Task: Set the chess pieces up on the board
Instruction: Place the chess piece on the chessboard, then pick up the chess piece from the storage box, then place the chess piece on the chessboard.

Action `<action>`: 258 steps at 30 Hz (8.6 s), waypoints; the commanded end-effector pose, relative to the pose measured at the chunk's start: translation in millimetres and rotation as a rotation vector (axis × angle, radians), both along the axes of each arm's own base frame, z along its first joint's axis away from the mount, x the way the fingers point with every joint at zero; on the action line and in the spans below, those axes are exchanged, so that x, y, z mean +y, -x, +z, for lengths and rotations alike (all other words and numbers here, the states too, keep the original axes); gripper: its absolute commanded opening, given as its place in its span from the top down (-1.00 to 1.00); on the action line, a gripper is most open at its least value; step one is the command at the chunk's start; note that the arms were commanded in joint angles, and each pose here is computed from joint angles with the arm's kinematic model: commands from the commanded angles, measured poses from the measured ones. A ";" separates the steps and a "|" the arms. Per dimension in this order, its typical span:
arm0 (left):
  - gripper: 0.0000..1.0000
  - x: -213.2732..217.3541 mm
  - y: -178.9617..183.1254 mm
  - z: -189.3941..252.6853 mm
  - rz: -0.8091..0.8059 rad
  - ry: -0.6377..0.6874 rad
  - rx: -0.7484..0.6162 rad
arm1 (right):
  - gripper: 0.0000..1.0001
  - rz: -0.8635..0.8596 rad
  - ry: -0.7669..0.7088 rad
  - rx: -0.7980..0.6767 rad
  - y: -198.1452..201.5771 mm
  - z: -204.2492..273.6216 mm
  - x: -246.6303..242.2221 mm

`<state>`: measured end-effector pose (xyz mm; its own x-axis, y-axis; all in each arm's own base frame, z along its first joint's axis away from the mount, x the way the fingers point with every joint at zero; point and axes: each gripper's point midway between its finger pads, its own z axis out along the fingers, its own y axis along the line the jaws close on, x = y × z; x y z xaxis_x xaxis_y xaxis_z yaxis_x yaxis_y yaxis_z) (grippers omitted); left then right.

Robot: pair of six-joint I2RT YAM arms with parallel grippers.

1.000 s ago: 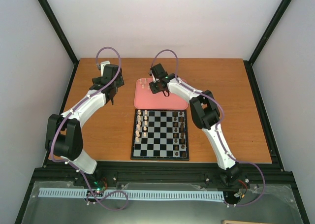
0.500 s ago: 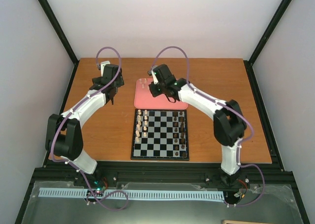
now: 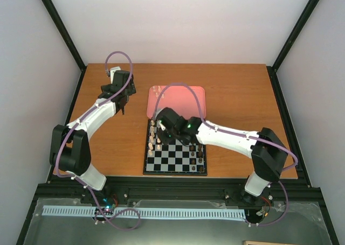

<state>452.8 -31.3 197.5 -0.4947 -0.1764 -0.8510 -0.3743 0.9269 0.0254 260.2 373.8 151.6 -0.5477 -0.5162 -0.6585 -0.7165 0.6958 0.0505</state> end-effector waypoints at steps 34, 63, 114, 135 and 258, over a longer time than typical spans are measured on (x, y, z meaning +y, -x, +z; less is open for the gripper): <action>-1.00 -0.1 -0.8 18.6 0.002 -0.012 -0.032 | 0.94 0.053 0.064 0.121 70.4 -95.4 24.2; -0.99 -0.5 -1.2 15.9 0.002 -0.009 -0.026 | 0.66 0.036 0.104 0.140 78.3 -105.1 9.3; -0.99 0.0 7.7 33.4 -0.006 0.015 -0.073 | -0.70 -0.216 -0.052 -0.128 -245.8 18.5 6.9; -0.99 -6.3 0.8 27.9 -0.019 0.023 -0.067 | -0.20 -0.155 -0.132 -0.070 -301.3 -63.7 29.8; -0.99 -12.3 -1.9 20.0 -0.030 -0.001 -0.041 | 0.94 0.143 -0.066 -0.068 114.3 -90.5 50.1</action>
